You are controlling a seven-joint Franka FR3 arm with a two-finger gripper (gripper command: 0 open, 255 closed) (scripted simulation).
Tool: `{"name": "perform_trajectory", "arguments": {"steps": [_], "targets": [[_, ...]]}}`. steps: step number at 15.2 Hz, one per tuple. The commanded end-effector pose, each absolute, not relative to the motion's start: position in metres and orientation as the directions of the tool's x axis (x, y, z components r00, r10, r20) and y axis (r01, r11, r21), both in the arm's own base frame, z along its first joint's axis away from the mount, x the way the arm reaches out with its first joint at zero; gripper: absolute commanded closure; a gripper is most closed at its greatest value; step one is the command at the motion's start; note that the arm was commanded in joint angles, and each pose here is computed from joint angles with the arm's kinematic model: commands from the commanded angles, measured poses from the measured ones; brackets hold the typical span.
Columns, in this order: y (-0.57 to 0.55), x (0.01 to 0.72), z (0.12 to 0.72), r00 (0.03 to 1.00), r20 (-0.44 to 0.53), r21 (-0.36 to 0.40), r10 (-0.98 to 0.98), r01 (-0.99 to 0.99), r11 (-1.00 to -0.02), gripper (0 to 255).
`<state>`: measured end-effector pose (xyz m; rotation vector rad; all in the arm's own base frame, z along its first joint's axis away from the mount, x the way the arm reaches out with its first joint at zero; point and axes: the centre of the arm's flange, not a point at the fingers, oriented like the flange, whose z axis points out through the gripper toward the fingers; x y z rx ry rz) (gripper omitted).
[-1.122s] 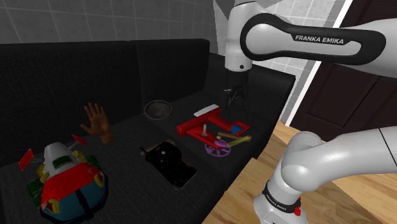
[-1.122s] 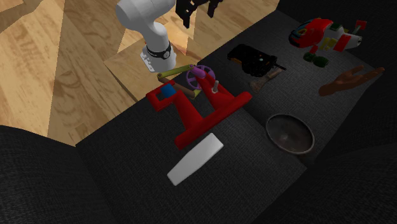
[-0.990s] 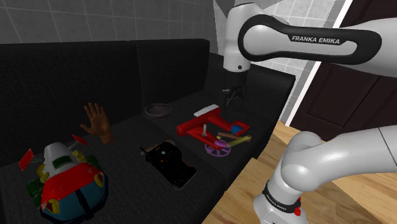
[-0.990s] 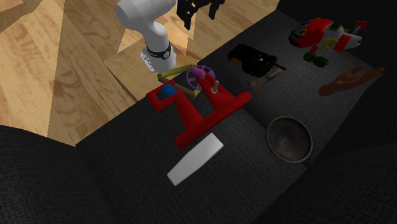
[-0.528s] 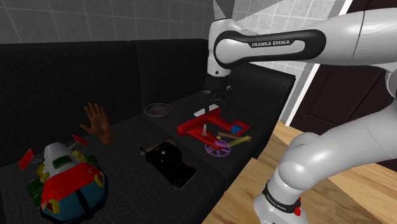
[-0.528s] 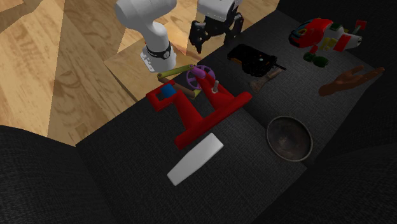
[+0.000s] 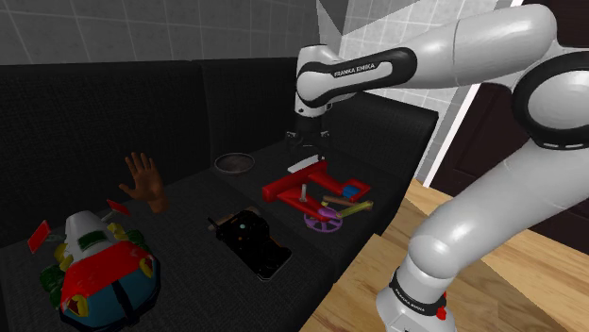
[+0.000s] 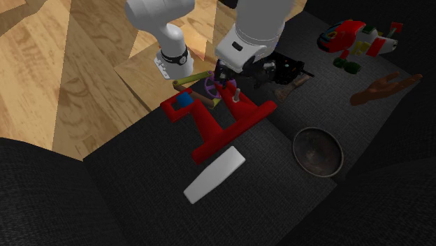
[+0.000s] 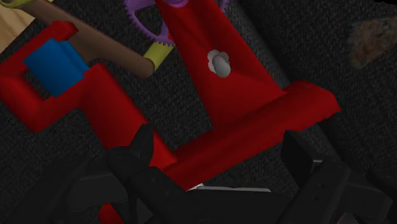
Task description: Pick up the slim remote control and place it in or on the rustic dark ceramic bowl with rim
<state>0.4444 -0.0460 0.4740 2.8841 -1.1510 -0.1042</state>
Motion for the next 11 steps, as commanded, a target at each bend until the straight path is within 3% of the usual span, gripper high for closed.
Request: {"name": "perform_trajectory", "arguments": {"steps": [1, 11], "targets": [[-0.062, 0.463, 0.461, 0.660, -0.041, 0.053, -0.750, -0.748, -0.661, 0], [-0.163, 0.524, 0.408, 0.291, -0.011, 0.026, -0.957, -0.956, -0.291, 0]]}}
